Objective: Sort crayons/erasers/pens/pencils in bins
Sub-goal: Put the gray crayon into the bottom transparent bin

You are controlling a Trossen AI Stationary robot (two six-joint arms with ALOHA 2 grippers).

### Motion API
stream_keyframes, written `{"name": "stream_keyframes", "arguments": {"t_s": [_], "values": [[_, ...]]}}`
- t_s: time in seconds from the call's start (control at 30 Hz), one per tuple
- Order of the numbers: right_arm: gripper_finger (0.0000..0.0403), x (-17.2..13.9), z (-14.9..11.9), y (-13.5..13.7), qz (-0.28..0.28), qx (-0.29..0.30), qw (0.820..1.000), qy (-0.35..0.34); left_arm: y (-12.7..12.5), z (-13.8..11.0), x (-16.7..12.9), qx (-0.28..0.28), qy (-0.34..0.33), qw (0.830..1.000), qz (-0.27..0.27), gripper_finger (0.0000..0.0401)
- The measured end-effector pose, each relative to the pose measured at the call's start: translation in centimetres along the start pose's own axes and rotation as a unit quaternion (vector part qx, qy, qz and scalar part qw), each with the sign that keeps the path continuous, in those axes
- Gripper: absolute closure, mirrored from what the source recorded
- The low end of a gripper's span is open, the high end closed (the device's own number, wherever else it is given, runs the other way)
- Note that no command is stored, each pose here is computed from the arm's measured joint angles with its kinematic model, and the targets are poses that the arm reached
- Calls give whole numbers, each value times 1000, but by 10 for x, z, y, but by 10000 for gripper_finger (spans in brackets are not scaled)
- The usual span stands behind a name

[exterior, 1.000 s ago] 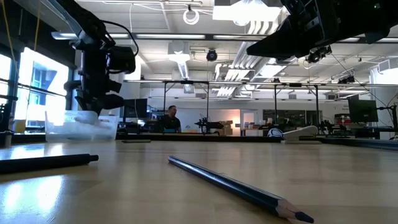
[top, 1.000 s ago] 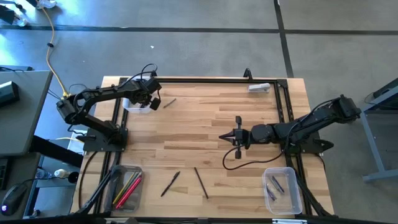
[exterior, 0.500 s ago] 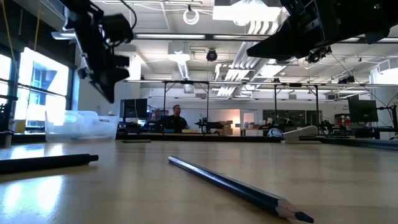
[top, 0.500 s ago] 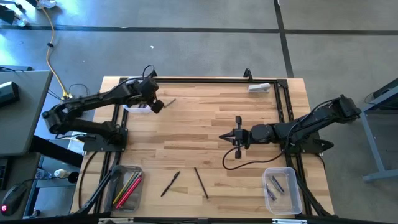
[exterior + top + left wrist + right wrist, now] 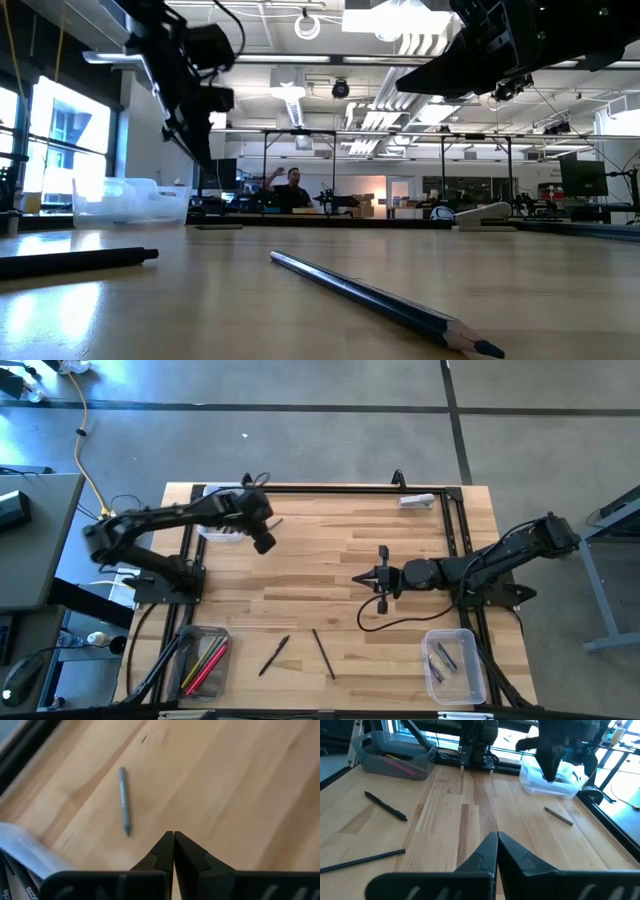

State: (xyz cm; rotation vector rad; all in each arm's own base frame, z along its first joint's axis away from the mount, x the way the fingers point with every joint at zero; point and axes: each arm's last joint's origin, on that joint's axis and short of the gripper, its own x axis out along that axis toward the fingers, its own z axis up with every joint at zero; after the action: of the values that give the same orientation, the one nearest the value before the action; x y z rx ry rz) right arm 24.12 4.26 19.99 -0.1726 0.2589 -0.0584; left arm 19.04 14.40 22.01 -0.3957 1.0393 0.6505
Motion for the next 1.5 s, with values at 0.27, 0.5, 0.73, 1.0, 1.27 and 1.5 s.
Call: {"name": "stream_keyframes", "arguments": {"t_s": [0.27, 0.5, 0.73, 1.0, 1.27, 1.5], "values": [[403, 0, 1, 0, -1, 1, 1000, -5, 5, 29, 49, 37, 68, 997, 9, 355], [403, 0, 1, 0, 0, 1, 1000, -4, 23, 43, 77, 11, 101, 993, 55, 295], [403, 0, 1, 0, 0, 0, 1000, -4, 35, 43, 96, -1, 127, 991, 38, 283], [403, 0, 1, 0, 0, 0, 1000, -5, 36, 44, 98, 11, 126, 991, 45, 307], [403, 0, 1, 0, -1, 0, 1000, -7, 29, 46, 94, 25, 130, 990, 44, 317], [403, 0, 1, 0, 0, 0, 1000, -7, 22, 60, 89, 40, 126, 990, 50, 296]]}}
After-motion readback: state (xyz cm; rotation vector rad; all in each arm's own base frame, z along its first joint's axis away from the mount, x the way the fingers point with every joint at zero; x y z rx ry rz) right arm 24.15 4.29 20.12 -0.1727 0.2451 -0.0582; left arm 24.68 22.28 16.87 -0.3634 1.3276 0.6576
